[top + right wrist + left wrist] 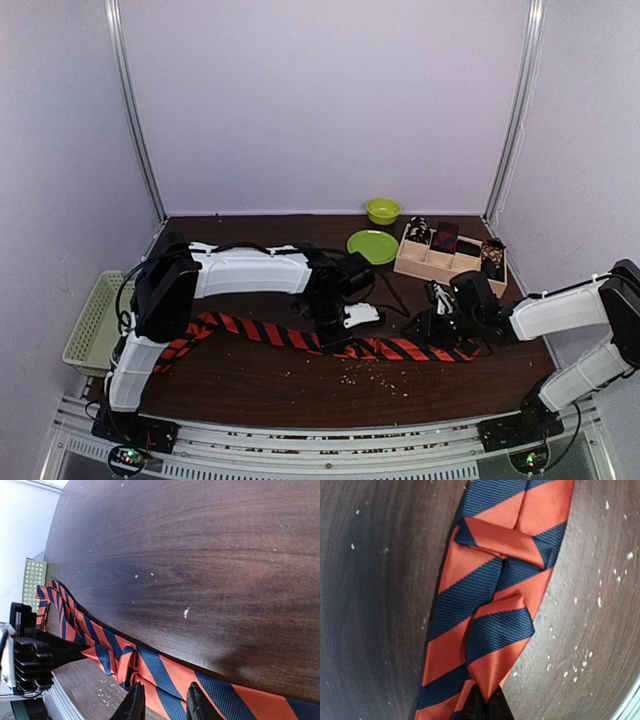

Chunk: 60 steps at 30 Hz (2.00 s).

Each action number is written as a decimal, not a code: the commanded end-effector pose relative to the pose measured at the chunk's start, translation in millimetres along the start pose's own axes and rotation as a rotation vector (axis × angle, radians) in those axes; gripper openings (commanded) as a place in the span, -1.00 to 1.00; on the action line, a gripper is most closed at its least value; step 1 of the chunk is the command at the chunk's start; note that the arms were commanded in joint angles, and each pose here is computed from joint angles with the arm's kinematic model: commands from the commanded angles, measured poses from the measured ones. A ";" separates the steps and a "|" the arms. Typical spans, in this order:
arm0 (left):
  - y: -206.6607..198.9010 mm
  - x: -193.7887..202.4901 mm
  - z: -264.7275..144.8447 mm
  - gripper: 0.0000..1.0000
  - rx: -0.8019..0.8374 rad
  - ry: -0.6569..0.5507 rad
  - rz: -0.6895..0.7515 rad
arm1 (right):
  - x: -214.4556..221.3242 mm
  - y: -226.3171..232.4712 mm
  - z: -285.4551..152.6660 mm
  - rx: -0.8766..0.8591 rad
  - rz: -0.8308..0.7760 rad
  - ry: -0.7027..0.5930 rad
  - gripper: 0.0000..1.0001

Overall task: Roll the ties
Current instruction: Tie the tie at the center of the board.

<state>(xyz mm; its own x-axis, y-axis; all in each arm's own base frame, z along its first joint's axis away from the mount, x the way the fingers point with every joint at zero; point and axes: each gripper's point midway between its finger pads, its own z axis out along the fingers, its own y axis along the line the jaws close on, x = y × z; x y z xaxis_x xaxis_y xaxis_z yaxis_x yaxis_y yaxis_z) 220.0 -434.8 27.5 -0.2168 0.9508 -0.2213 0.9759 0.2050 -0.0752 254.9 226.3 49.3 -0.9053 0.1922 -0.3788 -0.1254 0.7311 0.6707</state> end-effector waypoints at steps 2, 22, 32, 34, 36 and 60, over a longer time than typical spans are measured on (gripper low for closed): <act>0.0 -21.4 -0.6 -0.90 0.013 -0.047 -0.039 | 5.9 -14.3 1.3 0.032 0.004 -0.001 -0.42; -3.5 -55.9 9.0 -0.88 0.073 -0.155 -0.017 | 16.8 -24.1 9.7 0.031 0.029 0.028 -0.43; -5.9 -73.4 13.0 -0.89 0.106 -0.219 -0.027 | 19.9 -23.7 12.5 0.016 0.038 0.040 -0.46; -8.3 -82.0 10.1 -0.89 0.116 -0.258 -0.029 | 20.7 -23.5 13.4 0.013 0.041 0.044 -0.47; -10.1 -88.7 5.5 -0.89 0.125 -0.300 -0.036 | 20.8 -22.7 13.6 0.008 0.044 0.046 -0.49; -3.0 -74.6 13.1 -0.97 0.038 -0.255 -0.257 | 22.4 -20.5 9.5 0.003 0.048 0.050 -0.61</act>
<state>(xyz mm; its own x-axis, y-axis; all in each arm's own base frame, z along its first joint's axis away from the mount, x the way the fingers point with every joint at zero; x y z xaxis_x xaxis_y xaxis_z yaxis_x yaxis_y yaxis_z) 230.9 -501.0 21.4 -0.3806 0.8410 -0.3846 0.9247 0.3419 -0.1675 246.5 225.5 27.0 -0.9221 0.1950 -0.3341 -0.0968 0.7198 0.6874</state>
